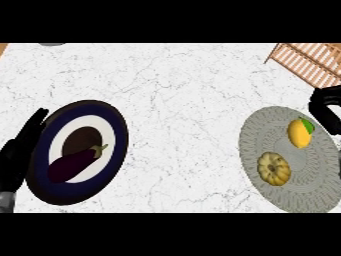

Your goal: Pick the lemon from the placemat and place it in the tiered shelf

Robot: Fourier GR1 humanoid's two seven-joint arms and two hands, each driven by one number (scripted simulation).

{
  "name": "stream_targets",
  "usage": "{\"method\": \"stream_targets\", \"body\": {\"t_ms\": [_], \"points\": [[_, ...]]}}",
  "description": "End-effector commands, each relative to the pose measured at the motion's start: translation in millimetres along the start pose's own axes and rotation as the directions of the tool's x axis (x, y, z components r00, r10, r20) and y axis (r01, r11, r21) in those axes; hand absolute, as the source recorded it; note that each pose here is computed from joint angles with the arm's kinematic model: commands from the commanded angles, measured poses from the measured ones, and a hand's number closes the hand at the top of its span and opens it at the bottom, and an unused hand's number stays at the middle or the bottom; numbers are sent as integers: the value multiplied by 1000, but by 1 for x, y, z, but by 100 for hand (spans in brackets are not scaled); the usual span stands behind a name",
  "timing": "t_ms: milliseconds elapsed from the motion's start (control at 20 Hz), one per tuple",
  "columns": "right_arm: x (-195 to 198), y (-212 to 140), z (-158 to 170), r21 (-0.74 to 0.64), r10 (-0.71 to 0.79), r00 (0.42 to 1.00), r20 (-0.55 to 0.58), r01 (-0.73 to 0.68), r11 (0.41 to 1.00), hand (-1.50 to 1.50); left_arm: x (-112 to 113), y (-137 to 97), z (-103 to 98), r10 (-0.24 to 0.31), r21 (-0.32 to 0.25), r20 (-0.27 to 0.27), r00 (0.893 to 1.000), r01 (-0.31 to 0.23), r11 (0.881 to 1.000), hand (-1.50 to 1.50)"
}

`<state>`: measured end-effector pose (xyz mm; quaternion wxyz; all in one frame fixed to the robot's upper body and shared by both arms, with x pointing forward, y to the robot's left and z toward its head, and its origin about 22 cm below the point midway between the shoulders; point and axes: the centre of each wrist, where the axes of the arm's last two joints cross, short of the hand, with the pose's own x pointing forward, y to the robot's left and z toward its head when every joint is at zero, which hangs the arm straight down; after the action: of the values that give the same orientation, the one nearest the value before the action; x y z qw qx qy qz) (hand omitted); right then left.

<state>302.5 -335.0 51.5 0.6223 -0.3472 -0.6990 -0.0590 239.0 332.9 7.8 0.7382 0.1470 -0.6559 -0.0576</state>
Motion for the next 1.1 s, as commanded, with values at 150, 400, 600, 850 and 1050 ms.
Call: {"method": "stream_targets", "body": {"t_ms": [150,400,600,850,1050], "points": [[-29,65,32,-311,178,980,-89,-198,930,-150,-12,-1,8,76,-15,-101,992,-77,997,0],[-40,75,23,-323,332,924,-190,-378,868,-150,-11,3,3,98,-10,-110,989,-100,995,0],[-58,65,12,-203,500,798,-336,-580,789,-150,-12,17,4,56,-7,-119,991,-57,998,0],[-39,70,-5,53,670,590,-450,-732,679,-150,-6,11,-2,76,10,-116,990,-76,997,0],[-11,101,-8,306,803,389,-450,-778,549,-150,-3,10,-4,73,-19,-116,991,-76,997,0]]}}
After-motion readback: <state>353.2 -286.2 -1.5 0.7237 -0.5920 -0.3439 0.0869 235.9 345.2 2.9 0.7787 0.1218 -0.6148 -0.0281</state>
